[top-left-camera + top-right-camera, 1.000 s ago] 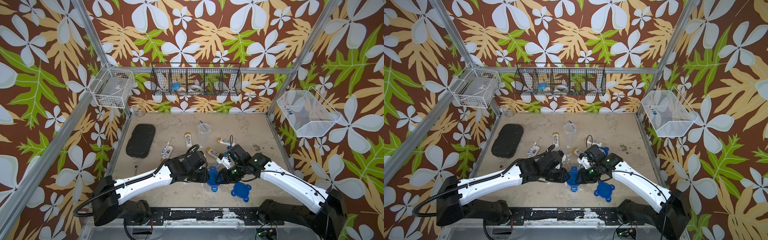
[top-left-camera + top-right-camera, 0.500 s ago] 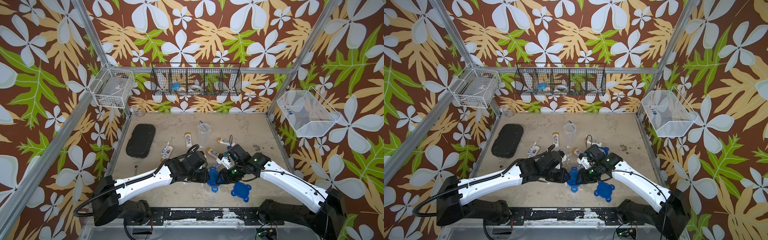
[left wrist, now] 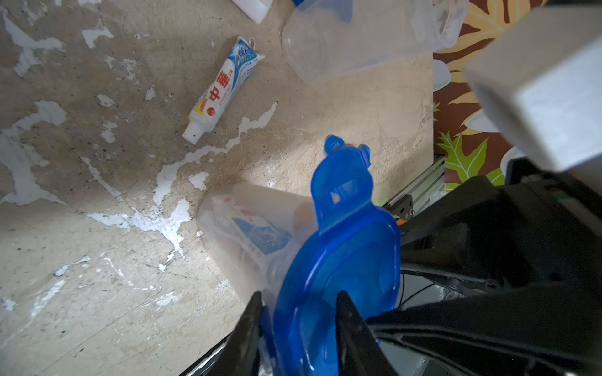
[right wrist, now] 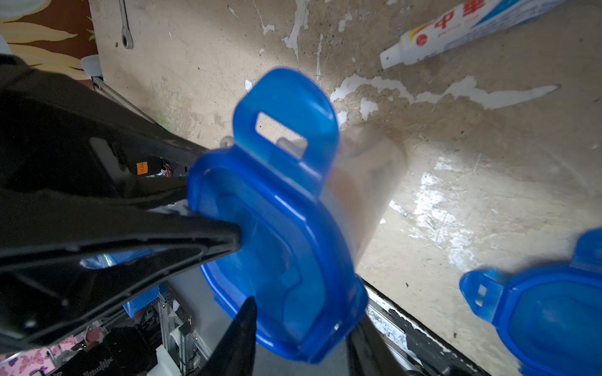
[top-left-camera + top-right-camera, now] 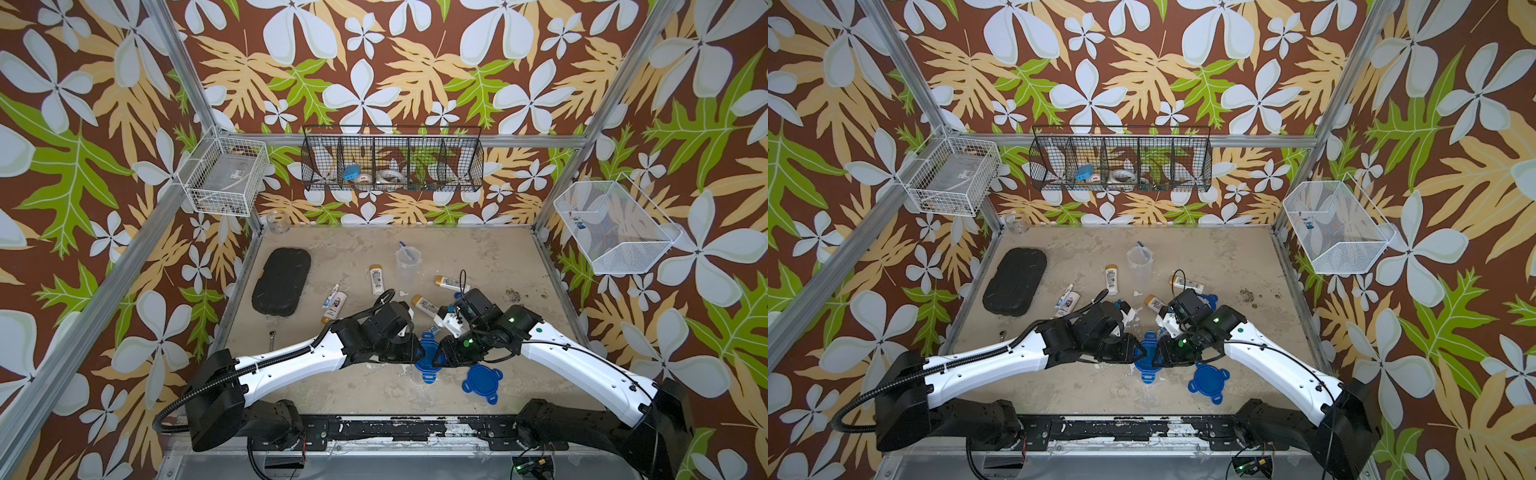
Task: Pack away toiletry kits
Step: Close the fastener on the container.
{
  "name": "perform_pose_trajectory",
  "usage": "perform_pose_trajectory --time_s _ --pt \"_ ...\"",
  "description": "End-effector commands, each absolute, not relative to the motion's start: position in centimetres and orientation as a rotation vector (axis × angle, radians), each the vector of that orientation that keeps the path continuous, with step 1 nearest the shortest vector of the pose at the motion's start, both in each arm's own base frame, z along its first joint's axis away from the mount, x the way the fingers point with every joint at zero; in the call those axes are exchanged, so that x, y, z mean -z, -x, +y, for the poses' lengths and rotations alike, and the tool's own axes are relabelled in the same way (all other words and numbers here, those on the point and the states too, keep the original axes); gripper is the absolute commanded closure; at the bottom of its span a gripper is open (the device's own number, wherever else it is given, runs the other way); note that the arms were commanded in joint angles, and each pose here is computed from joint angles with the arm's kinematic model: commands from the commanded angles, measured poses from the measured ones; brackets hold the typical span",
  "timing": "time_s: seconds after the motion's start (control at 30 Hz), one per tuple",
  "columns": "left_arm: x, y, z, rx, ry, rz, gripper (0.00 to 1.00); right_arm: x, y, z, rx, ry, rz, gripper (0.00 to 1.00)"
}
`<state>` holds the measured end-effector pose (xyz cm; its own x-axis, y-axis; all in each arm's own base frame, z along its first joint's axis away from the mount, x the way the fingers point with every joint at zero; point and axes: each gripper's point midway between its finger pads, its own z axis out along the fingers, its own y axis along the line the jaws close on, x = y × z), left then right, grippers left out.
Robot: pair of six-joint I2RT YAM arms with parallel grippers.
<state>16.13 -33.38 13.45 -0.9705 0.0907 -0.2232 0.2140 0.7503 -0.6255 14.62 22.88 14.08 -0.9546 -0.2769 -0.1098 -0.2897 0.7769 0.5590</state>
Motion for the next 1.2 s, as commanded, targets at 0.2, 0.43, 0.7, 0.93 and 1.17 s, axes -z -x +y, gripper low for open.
perform_pose_trajectory --time_s 0.2,0.43,0.7,0.93,1.17 --pt "-13.5 -16.6 -29.7 0.820 -0.300 2.854 0.36 -16.1 -20.1 24.8 -0.840 0.635 2.606 0.55" --pt "-14.1 -17.2 -28.6 0.737 -0.293 2.854 0.29 -16.2 -20.8 24.4 -0.777 0.630 2.612 0.51" --pt "-17.2 -18.8 -27.5 0.620 -0.335 2.775 0.37 -19.8 -21.0 23.6 -0.733 0.623 2.575 0.41" --pt "-20.4 -21.7 -31.2 0.642 -0.484 2.663 0.45 -18.2 -15.9 21.2 -0.786 0.598 2.676 0.43" --pt "-19.2 -21.6 -32.6 0.653 -0.592 2.682 0.48 -16.2 -14.1 21.8 -0.877 0.583 2.714 0.46"
